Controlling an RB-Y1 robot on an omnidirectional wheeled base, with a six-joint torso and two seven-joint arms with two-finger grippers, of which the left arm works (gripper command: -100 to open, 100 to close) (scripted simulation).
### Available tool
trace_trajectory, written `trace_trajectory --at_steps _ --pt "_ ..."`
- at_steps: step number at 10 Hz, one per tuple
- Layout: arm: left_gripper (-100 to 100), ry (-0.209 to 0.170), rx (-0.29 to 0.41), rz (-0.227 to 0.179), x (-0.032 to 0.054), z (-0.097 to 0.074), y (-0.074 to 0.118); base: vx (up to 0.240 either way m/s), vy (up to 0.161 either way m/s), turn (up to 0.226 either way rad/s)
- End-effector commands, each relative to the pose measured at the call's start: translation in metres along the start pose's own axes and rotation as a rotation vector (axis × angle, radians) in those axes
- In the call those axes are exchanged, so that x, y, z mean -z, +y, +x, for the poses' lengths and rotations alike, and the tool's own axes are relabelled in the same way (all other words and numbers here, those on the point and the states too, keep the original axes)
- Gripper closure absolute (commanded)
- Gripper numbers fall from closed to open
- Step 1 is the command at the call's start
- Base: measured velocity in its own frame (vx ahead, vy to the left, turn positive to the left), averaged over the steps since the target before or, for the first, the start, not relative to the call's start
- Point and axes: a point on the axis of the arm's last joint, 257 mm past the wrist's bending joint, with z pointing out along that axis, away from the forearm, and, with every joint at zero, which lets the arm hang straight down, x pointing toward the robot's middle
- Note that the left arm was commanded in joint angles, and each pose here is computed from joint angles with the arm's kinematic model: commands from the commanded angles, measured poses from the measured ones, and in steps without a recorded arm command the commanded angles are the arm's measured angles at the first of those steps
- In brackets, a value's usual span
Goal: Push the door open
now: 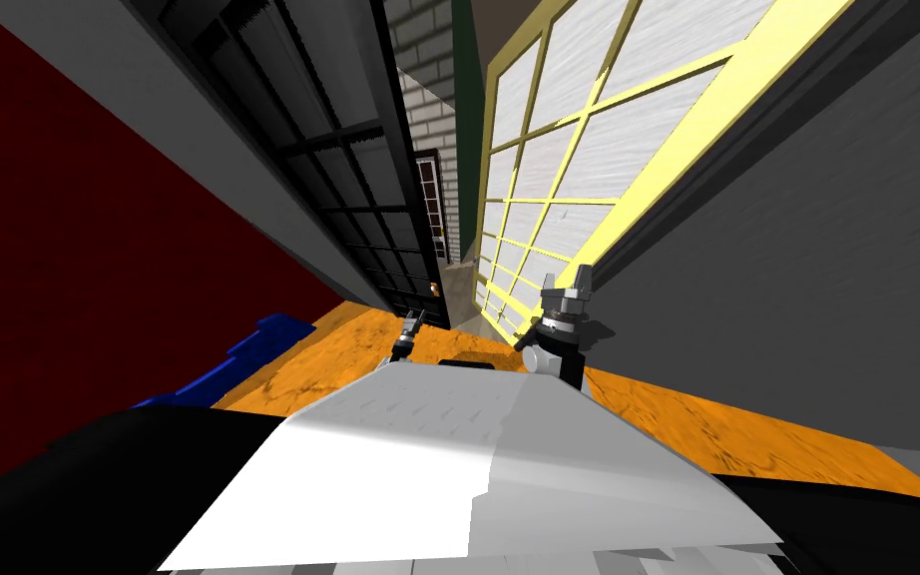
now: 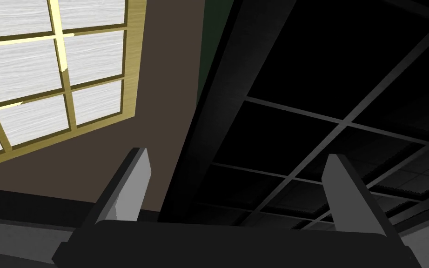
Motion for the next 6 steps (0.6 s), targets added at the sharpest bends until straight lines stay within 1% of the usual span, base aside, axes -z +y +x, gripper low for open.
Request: trace_trajectory --at_steps 1,6 --pt "-100 0.020 -0.034 -0.003 0.0051 0.010 0.004 0.091 0.041 -0.068" --pt "-100 0.079 -0.128 -0.012 0.0194 0.035 0.019 0.090 0.038 -0.064"
